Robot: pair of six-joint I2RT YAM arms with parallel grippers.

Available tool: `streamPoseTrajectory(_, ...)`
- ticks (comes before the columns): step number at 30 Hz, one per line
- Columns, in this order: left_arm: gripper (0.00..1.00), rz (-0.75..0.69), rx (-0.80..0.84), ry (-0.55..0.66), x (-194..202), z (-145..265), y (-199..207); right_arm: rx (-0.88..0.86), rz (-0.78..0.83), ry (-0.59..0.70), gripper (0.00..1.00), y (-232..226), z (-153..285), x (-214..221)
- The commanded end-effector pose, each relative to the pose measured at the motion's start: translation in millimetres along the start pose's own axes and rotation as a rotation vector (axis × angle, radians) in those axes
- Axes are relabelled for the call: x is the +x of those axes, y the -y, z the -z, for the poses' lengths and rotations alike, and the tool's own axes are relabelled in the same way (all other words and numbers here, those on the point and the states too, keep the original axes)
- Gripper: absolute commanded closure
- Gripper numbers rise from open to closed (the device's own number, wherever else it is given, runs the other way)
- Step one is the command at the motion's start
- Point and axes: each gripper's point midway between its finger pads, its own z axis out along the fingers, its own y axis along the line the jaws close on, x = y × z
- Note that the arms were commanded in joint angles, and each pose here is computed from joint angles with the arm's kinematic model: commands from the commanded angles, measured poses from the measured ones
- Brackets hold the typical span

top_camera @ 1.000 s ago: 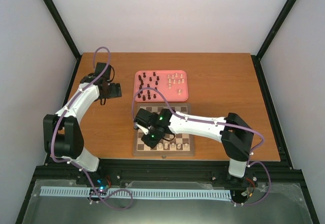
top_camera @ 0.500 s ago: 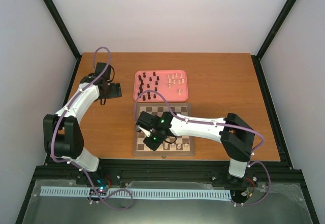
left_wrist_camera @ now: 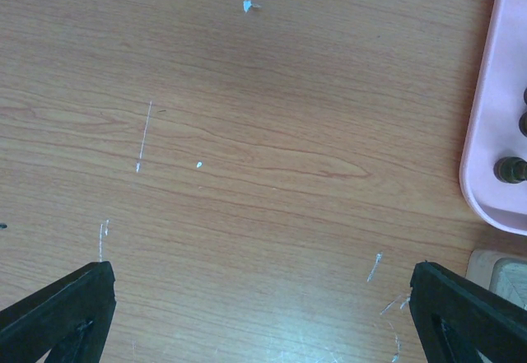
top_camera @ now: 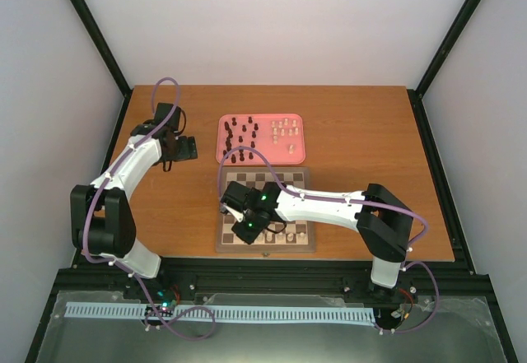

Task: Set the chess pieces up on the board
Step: Place the chess piece on the chessboard.

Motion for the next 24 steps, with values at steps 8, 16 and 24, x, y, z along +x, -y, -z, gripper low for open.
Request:
streamPoseTrajectory(8, 0.0, -0.003, 0.011, 0.032, -7, 5, 2, -0.003, 0.011, -0.014, 0.87, -3, -11, 7)
streamPoseTrajectory(16, 0.0, -0.005, 0.008, 0.037, -6, 7, 1, 0.011, 0.005, -0.014, 0.87, 0, -16, 8)
streamPoseTrajectory(24, 0.0, -0.004, 0.011, 0.039, -6, 8, 1, 0.015, 0.005, -0.017, 0.84, 1, -18, 8)
